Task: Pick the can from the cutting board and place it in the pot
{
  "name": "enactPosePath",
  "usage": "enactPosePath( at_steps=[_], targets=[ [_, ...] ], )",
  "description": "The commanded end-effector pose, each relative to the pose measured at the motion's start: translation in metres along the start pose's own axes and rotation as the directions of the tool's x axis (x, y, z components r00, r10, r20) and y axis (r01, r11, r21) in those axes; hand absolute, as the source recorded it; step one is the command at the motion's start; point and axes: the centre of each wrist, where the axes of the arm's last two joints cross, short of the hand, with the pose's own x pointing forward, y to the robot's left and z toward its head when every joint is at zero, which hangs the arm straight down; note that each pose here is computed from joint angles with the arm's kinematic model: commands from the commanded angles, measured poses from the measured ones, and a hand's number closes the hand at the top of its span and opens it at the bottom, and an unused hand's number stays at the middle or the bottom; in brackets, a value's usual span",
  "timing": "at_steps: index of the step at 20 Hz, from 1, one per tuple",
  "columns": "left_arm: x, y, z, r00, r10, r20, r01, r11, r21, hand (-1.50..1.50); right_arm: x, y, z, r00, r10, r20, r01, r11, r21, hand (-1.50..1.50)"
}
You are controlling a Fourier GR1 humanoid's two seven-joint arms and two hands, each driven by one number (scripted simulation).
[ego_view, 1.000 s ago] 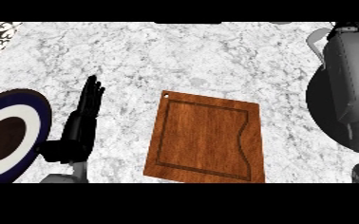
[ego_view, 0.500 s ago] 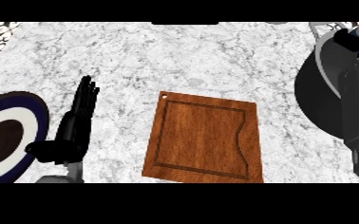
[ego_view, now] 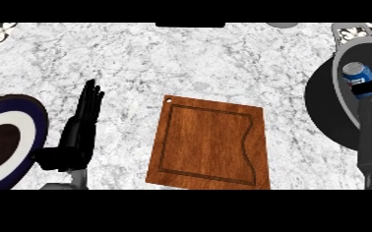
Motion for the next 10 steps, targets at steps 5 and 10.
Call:
enactPosePath(
  at_steps=[5, 10],
  targets=[
    [-0.007, 0.001, 0.009, 1.000, -0.002, 0.004, 0.002, 1.000, 0.007, 0.00, -0.037, 0.007, -0.006, 0.939, -0.337, 0.064, 0.341, 0.938, -0.071, -1.50],
    [-0.004, -0.004, 0.005, 1.000, 0.006, -0.002, -0.006, 1.000, 0.008, 0.00, -0.036, -0.028, -0.002, 0.758, -0.626, 0.183, 0.652, 0.727, -0.214, -1.50]
  ],
)
